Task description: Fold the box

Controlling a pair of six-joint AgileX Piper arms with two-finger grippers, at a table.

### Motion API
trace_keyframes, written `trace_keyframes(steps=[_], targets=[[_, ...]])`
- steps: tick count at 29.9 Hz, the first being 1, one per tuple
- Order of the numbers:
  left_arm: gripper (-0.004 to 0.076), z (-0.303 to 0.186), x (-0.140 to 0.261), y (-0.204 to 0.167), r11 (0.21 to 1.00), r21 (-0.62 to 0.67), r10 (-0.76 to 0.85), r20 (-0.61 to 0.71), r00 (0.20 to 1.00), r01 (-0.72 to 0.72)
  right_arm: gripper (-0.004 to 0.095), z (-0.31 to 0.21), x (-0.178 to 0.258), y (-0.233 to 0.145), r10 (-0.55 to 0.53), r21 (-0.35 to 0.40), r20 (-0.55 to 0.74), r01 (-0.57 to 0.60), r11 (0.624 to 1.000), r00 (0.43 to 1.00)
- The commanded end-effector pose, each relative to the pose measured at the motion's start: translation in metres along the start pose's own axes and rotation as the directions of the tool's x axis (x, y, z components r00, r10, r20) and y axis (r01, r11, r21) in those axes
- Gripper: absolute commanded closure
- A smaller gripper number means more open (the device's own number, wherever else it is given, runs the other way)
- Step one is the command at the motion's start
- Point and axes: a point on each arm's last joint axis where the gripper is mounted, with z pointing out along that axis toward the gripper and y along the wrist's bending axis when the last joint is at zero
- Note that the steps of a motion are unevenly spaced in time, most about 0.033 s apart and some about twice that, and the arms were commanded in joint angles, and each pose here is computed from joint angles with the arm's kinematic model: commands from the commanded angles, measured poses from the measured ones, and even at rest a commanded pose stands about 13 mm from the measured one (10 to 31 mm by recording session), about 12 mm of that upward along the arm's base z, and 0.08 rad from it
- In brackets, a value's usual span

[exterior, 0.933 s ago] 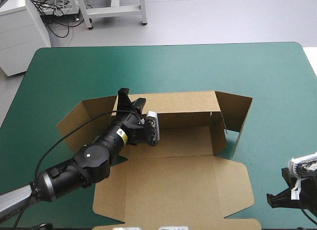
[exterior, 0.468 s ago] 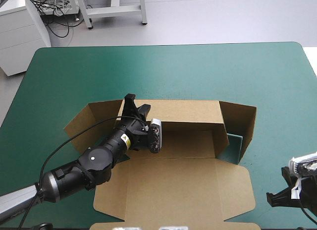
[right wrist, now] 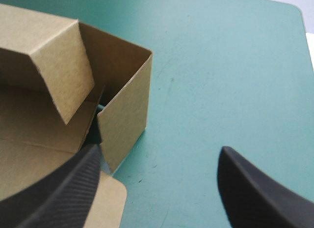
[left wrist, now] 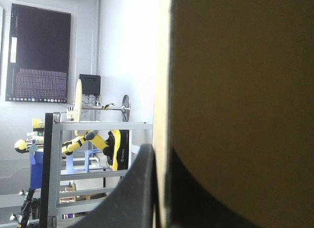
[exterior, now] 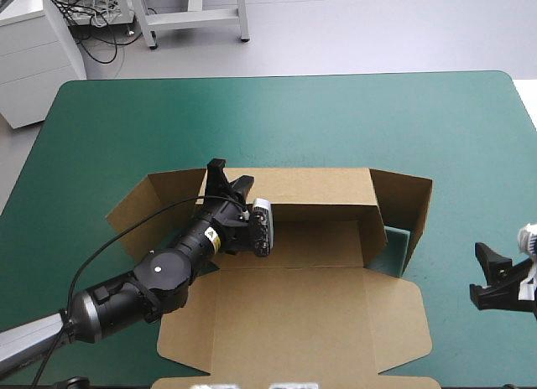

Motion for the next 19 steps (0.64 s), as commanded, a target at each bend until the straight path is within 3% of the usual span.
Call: trace_keyframes(steps=[1,19], targets=[[0.0756,-0.007,0.001,0.011,0.997,-0.048,-0.053,-0.018,0.998,0.052,0.0141,0.002,-0.032,-0.004,-0.021,0.047,0.079,0.017,0.999,0.997],[0.0756,-0.007,0.001,0.012,0.994,-0.056,-0.094,-0.022,0.995,0.093,0.0160,0.107,-0.136,0.012,-0.049,0.033,-0.097,0.052,0.998,0.994]])
